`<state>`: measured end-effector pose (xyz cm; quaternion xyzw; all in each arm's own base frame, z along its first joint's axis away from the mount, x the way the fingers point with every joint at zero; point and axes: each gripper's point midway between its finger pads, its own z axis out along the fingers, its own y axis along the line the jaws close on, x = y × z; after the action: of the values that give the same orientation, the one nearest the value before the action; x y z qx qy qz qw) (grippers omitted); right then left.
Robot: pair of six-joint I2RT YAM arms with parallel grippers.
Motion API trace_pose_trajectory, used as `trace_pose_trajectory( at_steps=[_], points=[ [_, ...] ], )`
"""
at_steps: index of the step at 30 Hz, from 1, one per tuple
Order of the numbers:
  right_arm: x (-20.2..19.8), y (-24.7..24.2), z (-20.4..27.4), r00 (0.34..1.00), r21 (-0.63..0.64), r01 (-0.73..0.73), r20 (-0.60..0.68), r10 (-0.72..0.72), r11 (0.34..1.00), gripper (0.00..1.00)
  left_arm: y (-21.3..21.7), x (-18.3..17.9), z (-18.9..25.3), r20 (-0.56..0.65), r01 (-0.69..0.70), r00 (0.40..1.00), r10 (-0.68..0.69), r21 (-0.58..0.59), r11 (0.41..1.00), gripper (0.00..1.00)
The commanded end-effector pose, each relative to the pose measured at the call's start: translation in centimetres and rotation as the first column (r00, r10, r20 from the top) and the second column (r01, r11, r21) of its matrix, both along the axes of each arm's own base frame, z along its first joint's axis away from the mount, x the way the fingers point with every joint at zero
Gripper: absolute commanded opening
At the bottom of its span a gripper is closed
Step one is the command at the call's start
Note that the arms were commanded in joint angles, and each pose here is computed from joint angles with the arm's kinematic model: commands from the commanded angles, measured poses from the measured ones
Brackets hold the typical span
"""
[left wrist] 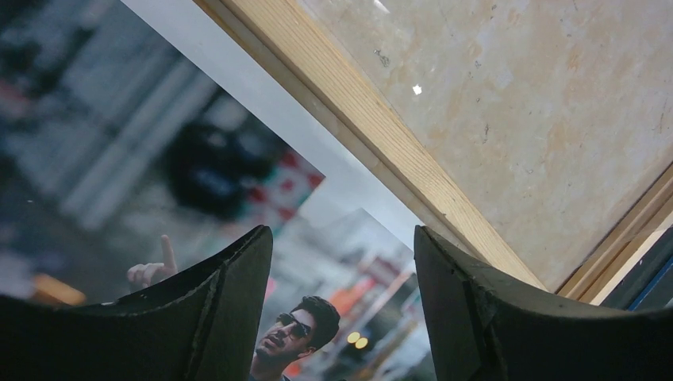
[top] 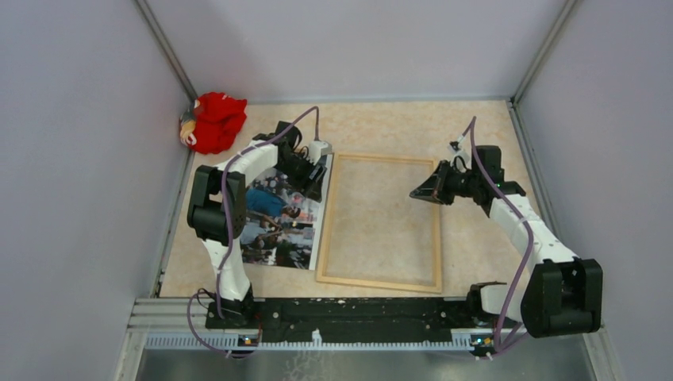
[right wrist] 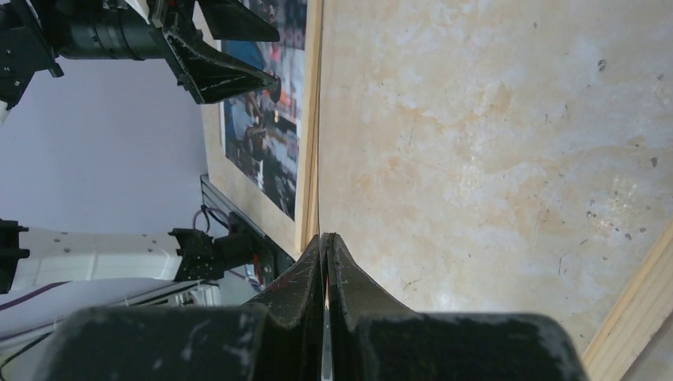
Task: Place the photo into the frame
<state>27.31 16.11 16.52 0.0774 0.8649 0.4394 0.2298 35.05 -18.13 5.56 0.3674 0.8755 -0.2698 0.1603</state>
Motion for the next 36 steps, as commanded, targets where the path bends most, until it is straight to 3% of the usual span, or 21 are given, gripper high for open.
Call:
trace_pose_trajectory(
  at_steps=[1,7,15,36],
  points=[
    [0.3,0.9,3.0,0.998,0.027,-0.009,0.07,0.007,1.0,0.0,-0.5,-0.1,-0.2,-0.004,-0.007,1.0,0.007,-0.02,1.0,0.72],
    [0.0,1.9,4.3,0.999,0.137,0.026,0.018,-0.029,0.99,0.0,-0.6,-0.3,-0.1,-0.011,-0.01,1.0,0.01,-0.026,1.0,0.68],
    [0.1,2.9,8.2,0.998,0.22,0.013,0.063,-0.027,0.975,0.0,-0.9,-0.9,-0.1,-0.024,0.001,1.0,-0.002,-0.052,0.999,0.6],
    [-0.7,6.3,12.7,0.982,0.345,-0.108,0.184,0.045,0.933,0.0,-2.7,-4.1,-0.9,-0.156,0.007,0.987,-0.032,-0.155,0.988,0.41]
  ],
)
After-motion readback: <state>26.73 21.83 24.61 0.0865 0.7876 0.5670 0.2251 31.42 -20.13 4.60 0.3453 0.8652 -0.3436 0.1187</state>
